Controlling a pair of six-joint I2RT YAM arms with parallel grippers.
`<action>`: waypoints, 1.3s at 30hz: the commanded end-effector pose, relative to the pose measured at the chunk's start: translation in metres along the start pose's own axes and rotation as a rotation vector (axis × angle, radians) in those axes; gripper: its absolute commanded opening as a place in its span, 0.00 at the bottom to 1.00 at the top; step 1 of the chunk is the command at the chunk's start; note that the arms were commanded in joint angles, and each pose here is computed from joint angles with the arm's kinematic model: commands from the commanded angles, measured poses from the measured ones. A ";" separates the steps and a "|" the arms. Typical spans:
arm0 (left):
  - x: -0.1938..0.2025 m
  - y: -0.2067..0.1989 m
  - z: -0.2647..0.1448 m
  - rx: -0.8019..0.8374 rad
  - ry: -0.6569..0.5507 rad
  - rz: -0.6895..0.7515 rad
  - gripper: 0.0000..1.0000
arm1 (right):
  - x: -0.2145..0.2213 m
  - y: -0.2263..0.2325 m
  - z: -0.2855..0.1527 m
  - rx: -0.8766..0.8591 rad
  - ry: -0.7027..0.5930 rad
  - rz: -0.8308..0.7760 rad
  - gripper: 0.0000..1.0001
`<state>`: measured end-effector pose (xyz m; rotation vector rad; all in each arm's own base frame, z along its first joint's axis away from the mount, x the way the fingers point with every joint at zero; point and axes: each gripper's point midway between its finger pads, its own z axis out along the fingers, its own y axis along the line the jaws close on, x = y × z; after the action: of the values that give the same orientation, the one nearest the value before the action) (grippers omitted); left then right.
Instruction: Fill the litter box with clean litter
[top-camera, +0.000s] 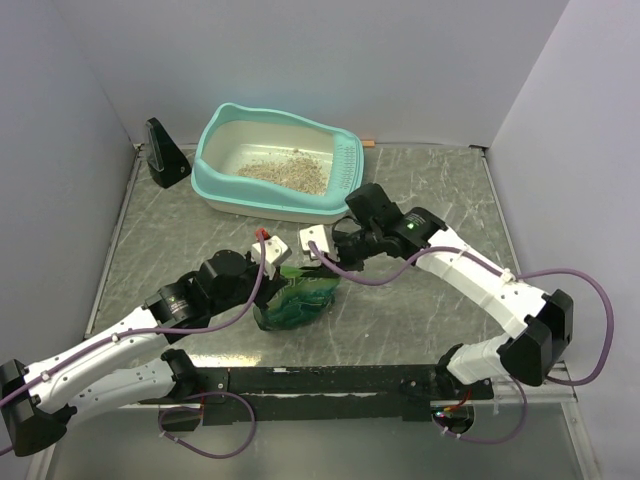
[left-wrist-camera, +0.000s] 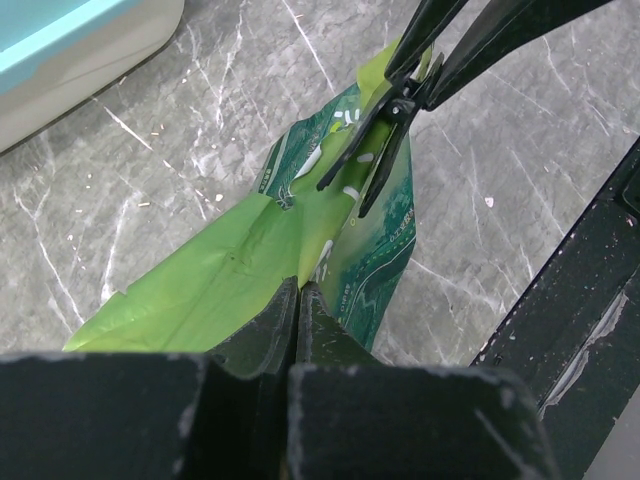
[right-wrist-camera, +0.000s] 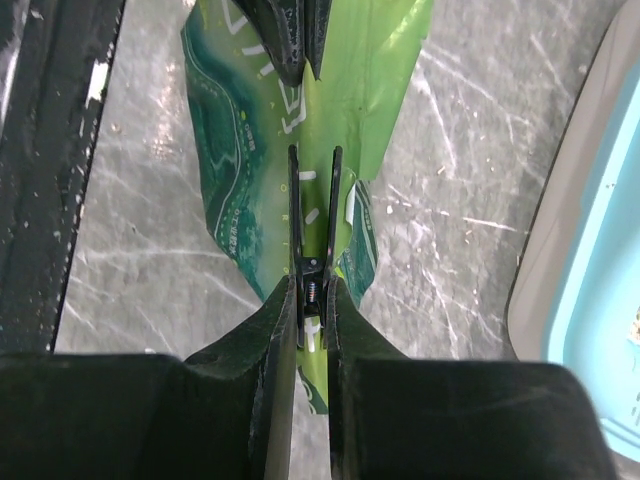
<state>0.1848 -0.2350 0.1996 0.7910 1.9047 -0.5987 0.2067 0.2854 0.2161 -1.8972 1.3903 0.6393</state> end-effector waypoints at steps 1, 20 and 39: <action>-0.006 0.008 -0.008 -0.036 -0.029 -0.011 0.01 | 0.017 -0.005 -0.010 0.018 0.150 -0.011 0.00; -0.010 0.008 -0.013 -0.037 -0.051 -0.016 0.01 | 0.029 0.011 0.013 -0.060 0.269 -0.008 0.00; -0.008 0.008 -0.010 -0.034 -0.041 -0.017 0.01 | -0.015 0.024 0.040 -0.098 0.007 -0.017 0.70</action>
<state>0.1813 -0.2224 0.1954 0.7714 1.9318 -0.5791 0.2024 0.2995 0.1887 -2.0030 1.4747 0.5549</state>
